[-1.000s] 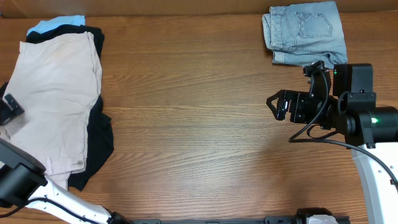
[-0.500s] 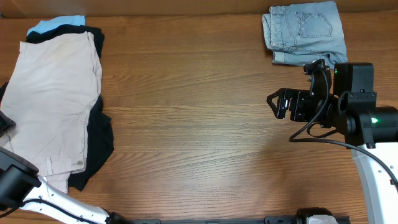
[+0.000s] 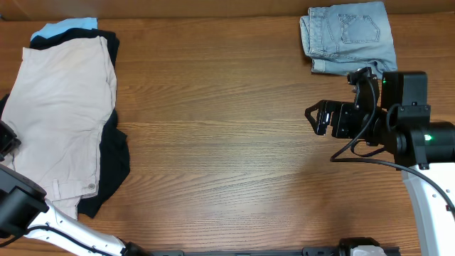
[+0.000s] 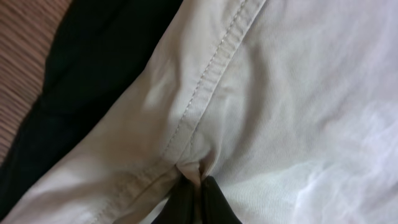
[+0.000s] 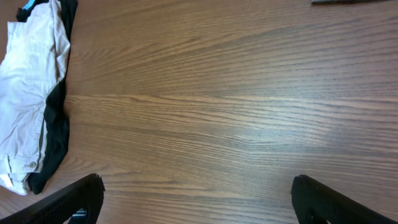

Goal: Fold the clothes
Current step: 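Grasp the beige shorts with the left gripper and pull them onto the table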

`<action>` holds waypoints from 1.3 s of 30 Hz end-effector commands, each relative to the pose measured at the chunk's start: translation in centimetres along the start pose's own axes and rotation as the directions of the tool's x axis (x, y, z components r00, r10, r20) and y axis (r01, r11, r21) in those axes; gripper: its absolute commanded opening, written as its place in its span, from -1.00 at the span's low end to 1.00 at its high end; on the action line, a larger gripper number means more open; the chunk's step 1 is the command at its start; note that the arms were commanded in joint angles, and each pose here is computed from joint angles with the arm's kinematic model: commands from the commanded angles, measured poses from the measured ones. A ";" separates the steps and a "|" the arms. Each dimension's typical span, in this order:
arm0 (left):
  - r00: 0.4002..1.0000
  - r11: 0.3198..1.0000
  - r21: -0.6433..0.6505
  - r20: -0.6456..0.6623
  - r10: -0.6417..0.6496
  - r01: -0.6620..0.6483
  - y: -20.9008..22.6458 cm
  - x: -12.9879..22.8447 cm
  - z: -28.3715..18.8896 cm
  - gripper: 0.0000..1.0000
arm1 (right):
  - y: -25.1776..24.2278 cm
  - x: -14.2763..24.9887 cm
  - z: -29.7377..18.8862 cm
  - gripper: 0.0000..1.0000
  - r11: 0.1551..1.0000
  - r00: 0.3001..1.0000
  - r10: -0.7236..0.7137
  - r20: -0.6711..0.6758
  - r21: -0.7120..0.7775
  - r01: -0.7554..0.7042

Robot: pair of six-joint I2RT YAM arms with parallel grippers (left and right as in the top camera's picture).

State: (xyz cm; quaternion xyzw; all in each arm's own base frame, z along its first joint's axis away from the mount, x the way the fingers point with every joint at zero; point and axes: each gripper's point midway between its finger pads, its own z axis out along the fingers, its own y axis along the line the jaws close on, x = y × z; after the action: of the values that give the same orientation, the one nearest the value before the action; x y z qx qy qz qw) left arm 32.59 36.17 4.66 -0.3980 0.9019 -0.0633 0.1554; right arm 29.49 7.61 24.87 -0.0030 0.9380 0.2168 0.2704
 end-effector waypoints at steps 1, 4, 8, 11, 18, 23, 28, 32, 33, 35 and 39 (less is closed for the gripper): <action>0.997 0.993 0.096 -0.014 -0.073 0.074 -2.0 -0.1 -0.2 -0.92 | 0.4 -1.1 -0.6 1.00 1.000 0.999 -0.017 0.041 -0.001 0.017; 0.998 0.966 0.251 -0.009 -0.068 0.068 -5.0 -0.3 -1.3 -0.92 | 0.5 -1.5 -0.6 1.00 1.000 0.998 -0.024 0.060 -0.004 0.025; 0.999 0.842 0.539 -0.013 -0.030 0.032 -11.7 0.0 -5.1 -0.92 | 0.6 -1.9 -0.7 1.00 1.000 0.997 -0.030 0.075 -0.005 0.031; 0.998 0.742 0.668 0.010 0.060 -0.052 -16.5 1.3 -8.5 -0.92 | 0.6 -2.2 -0.7 1.00 0.999 0.996 -0.035 0.086 -0.007 0.036; 0.951 0.665 0.687 0.133 0.279 -0.292 -25.6 5.6 -15.8 -0.92 | 1.1 -2.7 -1.5 0.99 0.999 0.993 -0.044 0.109 -0.014 0.046; 0.852 0.565 0.646 0.306 0.424 -0.513 -31.8 9.4 -21.9 -0.92 | 1.3 -2.6 -1.9 0.99 0.999 0.993 -0.022 0.117 -0.021 0.024; 0.716 0.434 0.594 0.401 0.571 -0.678 -37.9 15.6 -25.3 -0.92 | 1.3 -1.8 -2.3 0.93 1.000 0.995 -0.007 0.097 -0.017 0.009; 0.634 0.318 0.619 0.393 0.666 -0.718 -41.8 20.8 -25.1 -0.92 | 0.3 -1.6 -3.1 0.93 0.998 0.992 0.062 0.107 0.000 -0.062; 0.597 0.289 0.614 0.383 0.705 -0.735 -43.1 22.7 -24.5 -0.92 | -0.5 -1.6 -3.7 0.93 0.996 0.988 0.091 0.123 0.015 -0.093; 0.549 0.257 0.602 0.369 0.750 -0.756 -44.7 25.3 -23.6 -0.92 | -1.6 -1.7 -4.8 0.93 0.991 0.980 0.122 0.156 0.037 -0.130; 0.463 0.190 0.602 0.338 0.819 -0.776 -47.8 30.3 -21.5 -0.92 | -4.0 -2.1 -7.1 0.95 0.976 0.954 0.177 0.243 0.082 -0.202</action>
State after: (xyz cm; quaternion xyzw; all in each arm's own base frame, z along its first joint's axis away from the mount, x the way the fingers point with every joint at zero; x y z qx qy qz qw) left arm 39.78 -14.41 30.38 0.1783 0.8839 -0.3230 0.2876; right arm 28.64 3.08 27.02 0.0962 0.9242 0.2051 0.3076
